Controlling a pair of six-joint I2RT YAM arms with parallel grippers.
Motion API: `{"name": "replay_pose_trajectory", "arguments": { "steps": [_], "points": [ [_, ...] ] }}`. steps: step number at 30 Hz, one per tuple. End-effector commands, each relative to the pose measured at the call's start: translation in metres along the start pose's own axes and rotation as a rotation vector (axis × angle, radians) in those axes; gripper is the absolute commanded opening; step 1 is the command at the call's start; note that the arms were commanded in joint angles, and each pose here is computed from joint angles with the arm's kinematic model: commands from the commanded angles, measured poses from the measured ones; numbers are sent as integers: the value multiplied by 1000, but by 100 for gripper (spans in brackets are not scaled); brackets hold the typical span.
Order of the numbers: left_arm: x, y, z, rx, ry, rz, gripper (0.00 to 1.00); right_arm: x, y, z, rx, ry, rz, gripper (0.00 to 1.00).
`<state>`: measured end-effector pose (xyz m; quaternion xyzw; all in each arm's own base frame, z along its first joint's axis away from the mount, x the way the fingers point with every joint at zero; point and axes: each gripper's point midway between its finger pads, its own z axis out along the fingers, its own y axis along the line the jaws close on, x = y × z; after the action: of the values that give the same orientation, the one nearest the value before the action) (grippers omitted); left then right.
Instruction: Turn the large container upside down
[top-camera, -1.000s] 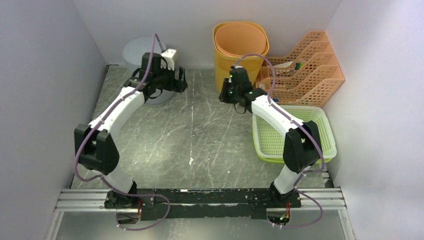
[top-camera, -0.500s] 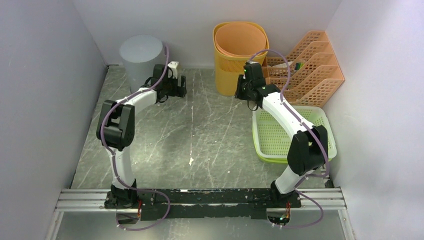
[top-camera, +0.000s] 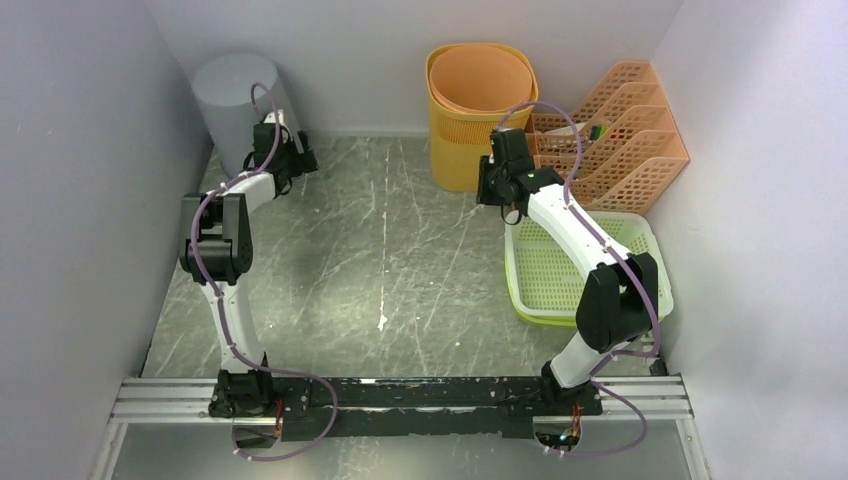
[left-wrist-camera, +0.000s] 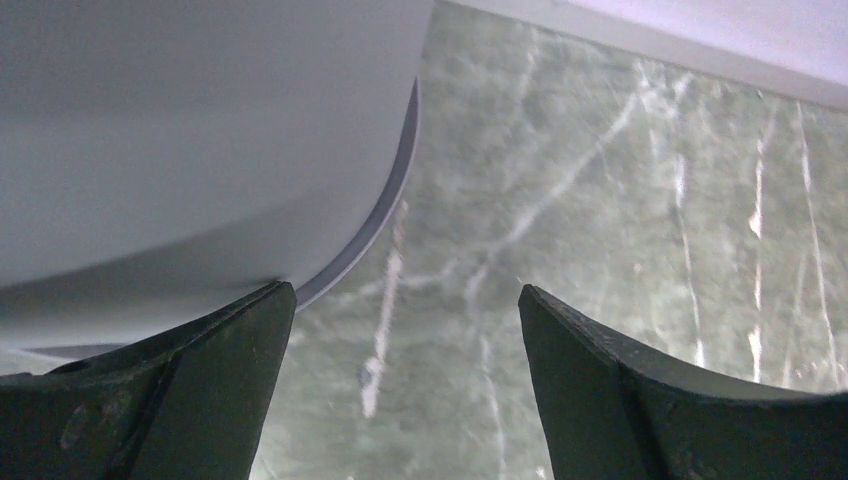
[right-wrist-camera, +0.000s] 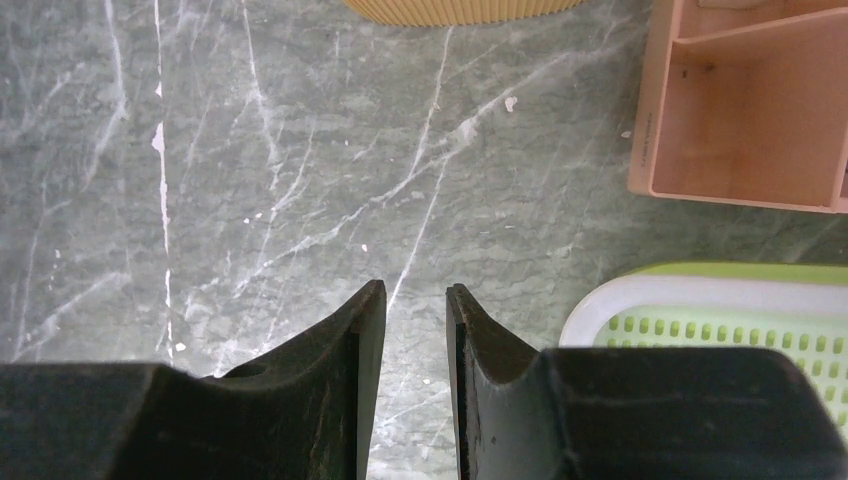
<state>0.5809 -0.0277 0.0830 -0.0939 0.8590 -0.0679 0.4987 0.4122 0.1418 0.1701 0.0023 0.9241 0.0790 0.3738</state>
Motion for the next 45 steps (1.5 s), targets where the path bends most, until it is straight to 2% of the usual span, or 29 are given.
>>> {"name": "replay_pose_trajectory", "arguments": {
  "steps": [1, 5, 8, 13, 17, 22, 25, 30, 34, 39, 40, 43, 45],
  "points": [
    [-43, 32, 13, -65, -111, -1, 95, -3, -8, -10, 18, -7, -31, 29],
    [-49, 59, 22, -94, -109, 8, 95, 3, -9, -8, 20, 15, -41, 29],
    [-51, 59, 22, -68, -97, 25, 95, 4, -10, -6, 23, 26, -41, 29],
    [-55, 28, -6, 65, -84, 35, 95, 1, -11, -7, 37, 17, -18, 29],
    [-58, -3, -38, 148, -67, 107, 95, -4, -14, -15, 56, -1, -7, 29],
    [-73, -70, -69, 288, -39, 170, 95, -14, -29, -30, 143, -30, 0, 33],
    [-111, -111, -88, 374, -84, 179, 95, -23, -39, -41, 190, -55, 0, 40],
    [-188, -177, -114, 534, -162, 95, 95, -37, -45, -60, 210, -71, -30, 42],
    [-214, -241, -132, 670, -215, 33, 98, -50, -49, -75, 214, -118, -51, 43],
    [-200, -294, -154, 779, -228, 10, 97, -86, -50, -91, 201, -209, -41, 46],
    [-190, -299, -155, 774, -215, 30, 99, -96, -48, -94, 189, -236, -42, 46],
    [-165, -301, -163, 767, -160, 67, 100, -136, -45, -107, 182, -345, -23, 57],
    [-147, -294, -167, 752, -112, 81, 100, -165, -46, -112, 174, -413, -3, 59]
  ]
}}
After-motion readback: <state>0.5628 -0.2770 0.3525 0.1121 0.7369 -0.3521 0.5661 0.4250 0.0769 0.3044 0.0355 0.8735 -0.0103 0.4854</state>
